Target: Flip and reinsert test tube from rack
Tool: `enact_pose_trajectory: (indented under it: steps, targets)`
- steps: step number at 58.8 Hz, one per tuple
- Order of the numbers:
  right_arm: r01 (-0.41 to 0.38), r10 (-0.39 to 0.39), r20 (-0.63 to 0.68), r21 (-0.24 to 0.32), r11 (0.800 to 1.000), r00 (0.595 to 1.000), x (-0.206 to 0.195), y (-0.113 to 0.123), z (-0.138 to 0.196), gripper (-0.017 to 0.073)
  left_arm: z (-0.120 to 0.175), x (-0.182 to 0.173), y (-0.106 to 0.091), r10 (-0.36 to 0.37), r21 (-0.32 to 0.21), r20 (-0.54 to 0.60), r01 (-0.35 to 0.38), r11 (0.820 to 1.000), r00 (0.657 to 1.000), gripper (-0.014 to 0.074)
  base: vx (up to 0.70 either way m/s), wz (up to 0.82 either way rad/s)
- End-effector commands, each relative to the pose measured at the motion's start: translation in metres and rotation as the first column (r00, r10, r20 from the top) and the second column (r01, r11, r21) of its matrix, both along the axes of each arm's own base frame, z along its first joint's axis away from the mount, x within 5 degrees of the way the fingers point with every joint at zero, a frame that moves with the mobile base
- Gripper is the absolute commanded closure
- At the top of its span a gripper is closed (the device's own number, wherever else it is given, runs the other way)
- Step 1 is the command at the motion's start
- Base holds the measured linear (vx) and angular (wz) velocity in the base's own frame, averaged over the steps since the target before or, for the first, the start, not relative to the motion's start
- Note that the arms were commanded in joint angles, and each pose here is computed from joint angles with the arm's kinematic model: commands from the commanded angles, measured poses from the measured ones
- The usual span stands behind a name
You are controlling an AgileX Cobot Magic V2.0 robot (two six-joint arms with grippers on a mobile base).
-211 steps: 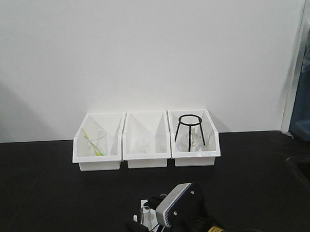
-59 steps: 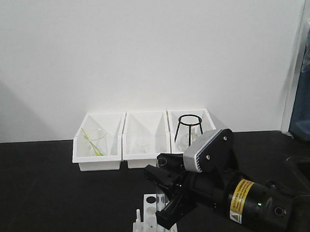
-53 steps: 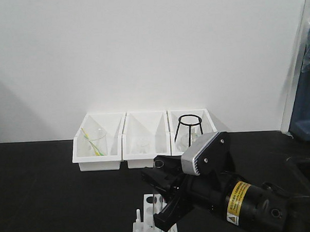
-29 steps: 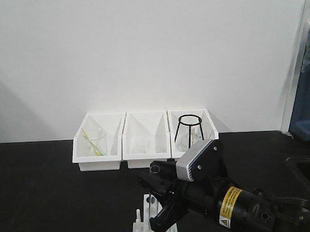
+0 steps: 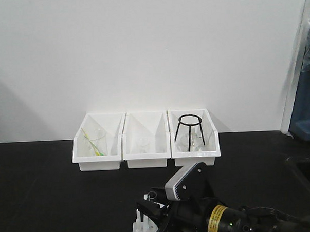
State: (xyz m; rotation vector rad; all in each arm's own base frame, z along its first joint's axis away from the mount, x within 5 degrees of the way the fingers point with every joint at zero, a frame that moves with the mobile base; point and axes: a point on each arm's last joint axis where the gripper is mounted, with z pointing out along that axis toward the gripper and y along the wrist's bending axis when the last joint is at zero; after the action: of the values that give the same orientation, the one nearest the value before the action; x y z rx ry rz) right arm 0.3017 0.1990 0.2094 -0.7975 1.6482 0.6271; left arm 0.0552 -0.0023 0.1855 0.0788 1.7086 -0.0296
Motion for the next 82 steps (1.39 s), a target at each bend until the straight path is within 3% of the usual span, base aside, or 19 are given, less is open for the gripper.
enact_pose_trajectory:
  steps: [1,19,38,49,59,71,76,82]
  targets:
    - [-0.014,0.006,0.087,0.095,0.995,0.996,0.004,0.001,0.024,0.0562,0.009,0.000,-0.001,-0.013,-0.021,0.088,0.014,1.000,0.996,0.0599,0.00,0.00]
    - [-0.015,0.009,0.070,0.090,0.996,0.997,0.005,0.002,0.016,0.0536,0.009,0.000,-0.001,-0.013,-0.021,0.088,0.014,1.000,0.996,0.0599,0.00,0.00]
    - [-0.018,0.011,0.074,0.094,0.995,0.997,0.005,0.002,0.017,0.0321,0.009,0.000,-0.001,-0.013,-0.021,0.088,0.014,1.000,0.996,0.0599,0.00,0.00]
    - [-0.043,0.024,0.117,0.161,0.986,0.993,0.003,0.003,0.027,0.0148,0.009,0.000,-0.001,-0.013,-0.021,0.088,0.014,1.000,0.996,0.0599,0.00,0.00]
    - [-0.008,-0.030,0.155,0.239,0.971,0.988,-0.001,-0.003,0.053,0.0086,0.009,0.000,-0.001,-0.013,-0.021,0.088,0.014,1.000,0.996,0.0599,0.00,0.00]
    - [0.006,-0.075,0.243,0.276,0.961,0.967,-0.021,-0.017,0.103,0.0144,0.009,0.000,-0.001,-0.013,-0.021,0.088,0.014,1.000,0.996,0.0599,0.00,0.00]
    - [0.048,-0.119,0.268,0.258,0.965,0.956,-0.037,-0.030,0.130,0.0263,0.009,0.000,-0.001,-0.013,-0.021,0.088,0.014,1.000,0.996,0.0599,0.00,0.00]
    - [0.139,-0.190,0.250,0.209,0.968,0.949,-0.053,-0.046,0.150,0.0484,0.009,0.000,-0.001,-0.013,-0.021,0.088,0.014,1.000,0.996,0.0599,0.00,0.00]
